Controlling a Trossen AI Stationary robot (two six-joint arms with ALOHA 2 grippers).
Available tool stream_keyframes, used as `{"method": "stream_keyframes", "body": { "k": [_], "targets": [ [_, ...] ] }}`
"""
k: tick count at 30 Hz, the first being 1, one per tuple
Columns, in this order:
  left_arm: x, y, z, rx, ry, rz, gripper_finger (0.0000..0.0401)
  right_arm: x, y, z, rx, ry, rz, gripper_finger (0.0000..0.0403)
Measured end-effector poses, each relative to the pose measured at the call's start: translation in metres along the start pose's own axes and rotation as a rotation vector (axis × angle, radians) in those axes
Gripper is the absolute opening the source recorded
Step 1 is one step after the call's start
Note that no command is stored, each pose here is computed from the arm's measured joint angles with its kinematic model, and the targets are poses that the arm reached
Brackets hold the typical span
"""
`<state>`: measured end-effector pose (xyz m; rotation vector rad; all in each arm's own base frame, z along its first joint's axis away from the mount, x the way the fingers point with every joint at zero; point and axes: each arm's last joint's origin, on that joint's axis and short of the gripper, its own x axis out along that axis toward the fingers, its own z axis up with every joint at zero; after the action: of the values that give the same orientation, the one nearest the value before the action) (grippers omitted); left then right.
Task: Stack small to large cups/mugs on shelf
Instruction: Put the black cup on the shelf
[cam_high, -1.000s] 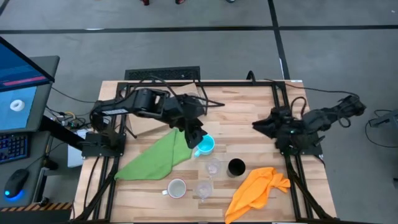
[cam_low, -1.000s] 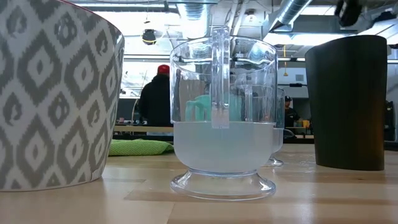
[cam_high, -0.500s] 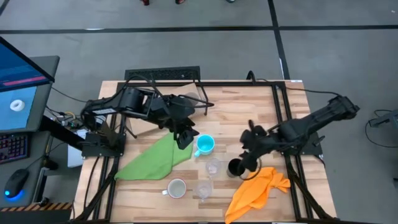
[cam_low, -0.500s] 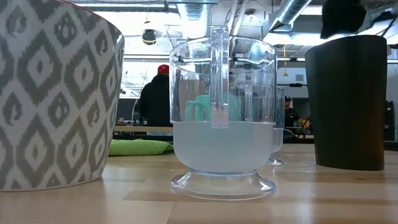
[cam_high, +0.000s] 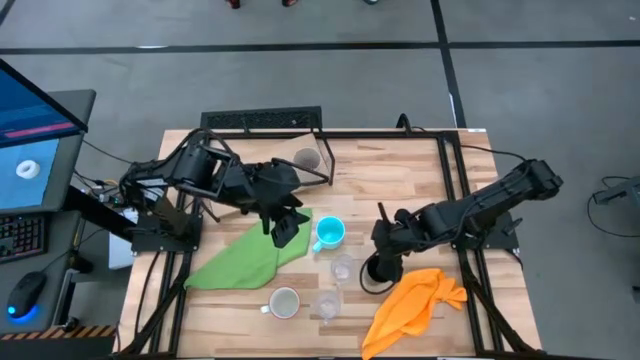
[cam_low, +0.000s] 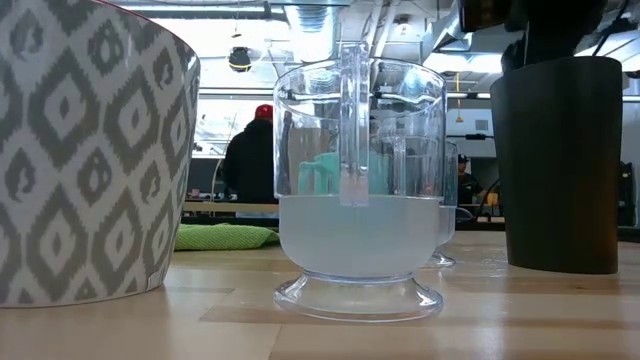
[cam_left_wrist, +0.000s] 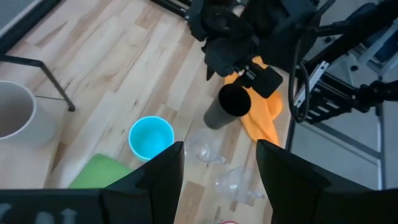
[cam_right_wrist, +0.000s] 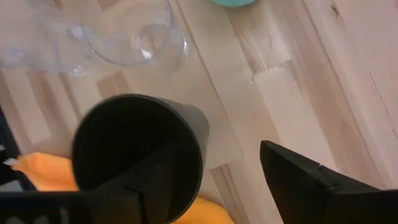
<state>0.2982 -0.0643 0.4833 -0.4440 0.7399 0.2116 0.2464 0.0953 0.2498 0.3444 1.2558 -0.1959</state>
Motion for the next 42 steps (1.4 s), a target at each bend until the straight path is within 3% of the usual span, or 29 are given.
{"method": "stream_keyframes", "body": {
  "k": [7, 15, 19, 22, 28, 34, 42],
  "targets": [
    [-0.002, -0.004, -0.006, 0.004, 0.013, 0.018, 0.0192, 0.011, -0.002, -0.005, -0.027, 0.039, -0.009, 0.0194],
    [-0.004, -0.004, -0.006, -0.003, 0.007, 0.017, 0.0192, 0.011, -0.003, -0.004, -0.044, 0.032, -0.014, 0.0018],
    [-0.012, -0.001, -0.006, -0.011, -0.005, 0.008, 0.0192, 0.005, -0.004, -0.005, -0.050, 0.039, -0.020, 0.0009],
    [-0.025, 0.002, -0.006, -0.024, -0.032, -0.012, 0.0192, -0.024, -0.005, -0.004, -0.045, -0.007, 0.022, 0.0007],
    [-0.057, 0.013, -0.006, -0.044, -0.126, -0.020, 0.0192, -0.111, -0.015, -0.008, -0.036, -0.318, 0.217, 0.0005],
    [-0.091, 0.027, -0.009, -0.057, -0.234, 0.009, 0.0192, -0.194, -0.038, -0.025, -0.061, -0.805, 0.494, 0.0004],
    [-0.115, 0.035, -0.015, -0.058, -0.305, 0.016, 0.0192, -0.264, -0.048, -0.040, -0.332, -1.338, 0.819, 0.0004]
  ]
}}
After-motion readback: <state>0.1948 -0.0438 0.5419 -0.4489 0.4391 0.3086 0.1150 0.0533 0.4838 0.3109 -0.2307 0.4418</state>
